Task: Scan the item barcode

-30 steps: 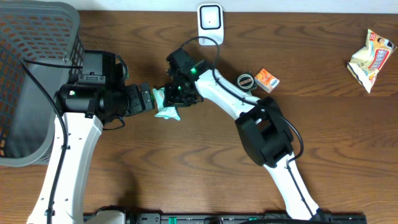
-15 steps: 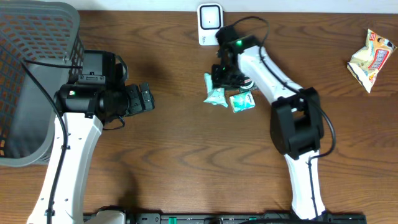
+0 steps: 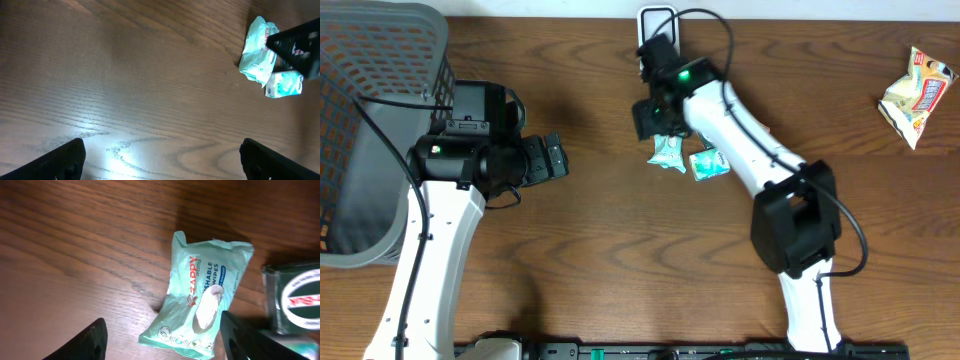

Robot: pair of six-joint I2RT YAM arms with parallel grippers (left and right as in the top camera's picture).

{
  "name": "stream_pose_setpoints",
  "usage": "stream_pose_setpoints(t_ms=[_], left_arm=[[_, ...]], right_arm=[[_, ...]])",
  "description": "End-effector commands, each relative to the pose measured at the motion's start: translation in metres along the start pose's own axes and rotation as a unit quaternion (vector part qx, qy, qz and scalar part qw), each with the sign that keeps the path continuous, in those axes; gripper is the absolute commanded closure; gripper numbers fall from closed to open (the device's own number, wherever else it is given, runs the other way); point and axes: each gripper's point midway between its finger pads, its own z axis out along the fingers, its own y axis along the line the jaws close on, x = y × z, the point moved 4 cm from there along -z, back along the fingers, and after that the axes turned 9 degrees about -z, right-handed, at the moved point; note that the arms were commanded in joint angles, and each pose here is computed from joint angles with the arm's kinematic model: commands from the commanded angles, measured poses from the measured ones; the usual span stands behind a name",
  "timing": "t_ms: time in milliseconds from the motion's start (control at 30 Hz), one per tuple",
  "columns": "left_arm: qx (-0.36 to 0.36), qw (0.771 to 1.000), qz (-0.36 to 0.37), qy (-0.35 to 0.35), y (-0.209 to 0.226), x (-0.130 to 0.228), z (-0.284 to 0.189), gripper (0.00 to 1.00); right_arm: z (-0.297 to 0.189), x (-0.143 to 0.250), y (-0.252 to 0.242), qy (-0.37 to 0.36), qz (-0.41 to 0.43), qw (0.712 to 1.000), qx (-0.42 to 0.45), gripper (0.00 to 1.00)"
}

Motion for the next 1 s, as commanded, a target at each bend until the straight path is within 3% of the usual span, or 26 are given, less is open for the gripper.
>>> stream_pose_setpoints(t_ms=[0, 267, 400, 567, 767, 867, 967], left_arm=[[-0.003, 1.000, 0.002, -0.003, 0.002, -0.002, -0.001, 0.02], [-0.003, 1.000, 0.002, -0.003, 0.002, -0.002, -0.001, 0.02], [-0.003, 1.000, 0.002, -0.003, 0.002, -0.002, -0.001, 0.02], [-0.003, 1.000, 0.002, -0.003, 0.002, -0.002, -0.001, 0.02], [-0.003, 1.000, 0.002, -0.003, 0.002, -0.002, -0.001, 0.02], [-0.003, 1.000, 0.002, -0.003, 0.002, -0.002, -0.001, 0.02], [-0.003, 1.000, 0.002, -0.003, 0.002, -0.002, -0.001, 0.02]], right_arm=[[0.005, 0.004, 0.001, -0.015, -0.047, 0.988, 0.145, 0.32], [0.051, 0.024, 0.027, -0.003, -0.099, 0.960, 0.264, 0.30], [0.070, 0.034, 0.025, 0.014, -0.118, 0.947, 0.297, 0.20], [0.068, 0.033, 0.024, 0.011, -0.120, 0.944, 0.306, 0.18], [0.058, 0.029, 0.010, 0.003, -0.127, 0.924, 0.361, 0.06], [0.060, 0.029, 0.006, 0.010, -0.128, 0.926, 0.355, 0.07], [0.066, 0.031, -0.004, 0.027, -0.112, 0.937, 0.329, 0.16]])
